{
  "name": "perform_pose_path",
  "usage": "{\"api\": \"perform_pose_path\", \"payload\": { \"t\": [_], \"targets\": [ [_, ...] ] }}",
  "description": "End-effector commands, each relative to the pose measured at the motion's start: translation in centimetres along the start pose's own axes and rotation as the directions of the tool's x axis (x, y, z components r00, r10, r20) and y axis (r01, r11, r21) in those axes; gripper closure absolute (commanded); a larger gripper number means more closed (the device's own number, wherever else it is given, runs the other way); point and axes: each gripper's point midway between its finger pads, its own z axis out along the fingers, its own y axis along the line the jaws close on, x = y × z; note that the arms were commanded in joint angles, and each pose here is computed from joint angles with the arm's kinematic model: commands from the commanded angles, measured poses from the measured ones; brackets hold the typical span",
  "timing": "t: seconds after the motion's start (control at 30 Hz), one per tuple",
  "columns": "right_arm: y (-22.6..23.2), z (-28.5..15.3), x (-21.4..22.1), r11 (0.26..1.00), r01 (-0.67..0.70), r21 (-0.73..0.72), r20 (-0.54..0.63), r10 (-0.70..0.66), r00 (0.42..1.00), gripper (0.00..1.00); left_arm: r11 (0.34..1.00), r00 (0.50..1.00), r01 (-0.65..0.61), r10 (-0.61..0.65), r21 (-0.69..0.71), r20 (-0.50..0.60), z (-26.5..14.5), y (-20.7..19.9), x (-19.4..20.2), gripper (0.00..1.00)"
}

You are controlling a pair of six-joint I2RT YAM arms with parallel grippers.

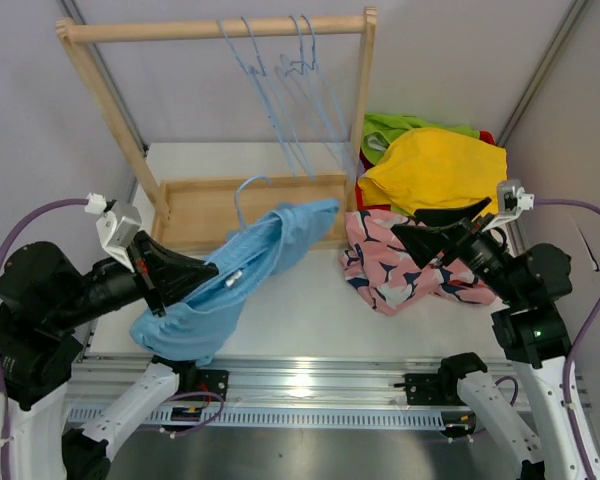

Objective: Remove the shorts from the hanger

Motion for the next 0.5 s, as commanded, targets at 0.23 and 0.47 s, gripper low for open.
{"api": "perform_pose_path", "payload": {
  "t": [0.23,0.47],
  "targets": [
    [4.9,1.5,-2.7,0.987,0.042,-0.157,0.007,-0.042,0.999,0.01,0.905,0.983,-0.139,0.076,0.403,0.170,-3.7,-9.4,-6.0,1.00],
    [5.0,2.1,-1.3,0.989,0.024,-0.143,-0.016,-0.026,1.000,0.01,0.934,0.982,-0.134,0.082,0.330,0.168,-2.6,-8.0,-7.1,1.00]
  ]
}}
